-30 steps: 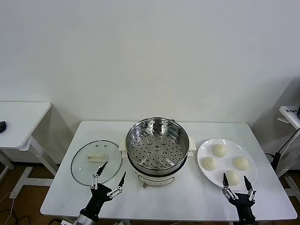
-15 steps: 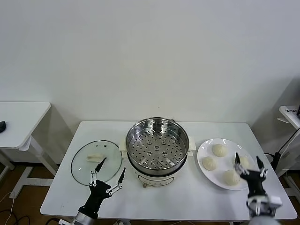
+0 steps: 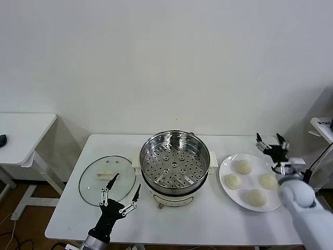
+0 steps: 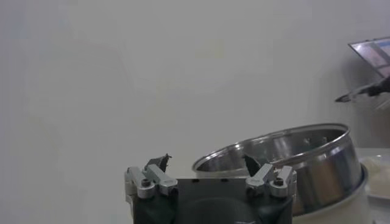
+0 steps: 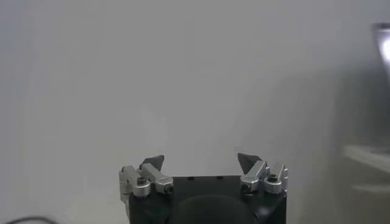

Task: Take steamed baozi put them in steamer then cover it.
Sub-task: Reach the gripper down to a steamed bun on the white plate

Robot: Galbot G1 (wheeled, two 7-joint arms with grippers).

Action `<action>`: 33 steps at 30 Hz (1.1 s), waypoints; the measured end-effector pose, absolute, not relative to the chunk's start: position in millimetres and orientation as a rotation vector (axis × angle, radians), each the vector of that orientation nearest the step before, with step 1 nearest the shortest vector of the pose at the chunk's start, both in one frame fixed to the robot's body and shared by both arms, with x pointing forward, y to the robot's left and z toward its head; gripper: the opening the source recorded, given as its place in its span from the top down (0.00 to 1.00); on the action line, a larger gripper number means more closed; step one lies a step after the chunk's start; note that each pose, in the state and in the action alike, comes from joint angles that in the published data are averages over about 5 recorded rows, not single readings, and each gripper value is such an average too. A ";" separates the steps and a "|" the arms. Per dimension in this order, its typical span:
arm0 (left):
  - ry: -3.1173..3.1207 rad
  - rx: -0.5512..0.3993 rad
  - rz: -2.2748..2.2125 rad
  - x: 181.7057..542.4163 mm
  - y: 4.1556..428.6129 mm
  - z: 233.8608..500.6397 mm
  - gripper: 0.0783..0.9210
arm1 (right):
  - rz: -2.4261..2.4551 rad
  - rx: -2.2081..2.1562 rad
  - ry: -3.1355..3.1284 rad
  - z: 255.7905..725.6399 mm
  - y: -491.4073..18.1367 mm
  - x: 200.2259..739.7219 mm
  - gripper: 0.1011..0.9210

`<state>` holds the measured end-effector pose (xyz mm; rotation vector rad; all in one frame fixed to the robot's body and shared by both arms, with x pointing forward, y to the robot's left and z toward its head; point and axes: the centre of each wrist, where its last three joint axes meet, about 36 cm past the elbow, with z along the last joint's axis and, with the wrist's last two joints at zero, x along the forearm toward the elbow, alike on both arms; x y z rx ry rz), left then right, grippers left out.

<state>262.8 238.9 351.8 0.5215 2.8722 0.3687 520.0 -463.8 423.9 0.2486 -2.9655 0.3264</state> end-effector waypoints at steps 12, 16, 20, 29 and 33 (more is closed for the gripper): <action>2.880 0.520 0.353 263.1 232.7 351.8 0.12 | 0.770 0.977 -2.391 466.5 -500.4 571.2 0.12; 2.885 0.511 0.349 261.8 232.3 352.0 0.12 | 0.880 1.119 -2.168 476.5 -498.3 589.8 0.12; 2.892 0.502 0.351 259.4 231.8 351.0 0.12 | 0.979 1.199 -1.970 485.5 -492.5 608.9 0.12; 2.905 0.482 0.353 252.4 231.6 346.8 0.12 | 1.154 1.211 -1.694 492.8 -479.2 645.1 0.12; 2.909 0.479 0.353 250.5 231.4 345.2 0.12 | 1.197 1.204 -1.618 487.2 -473.7 654.8 0.12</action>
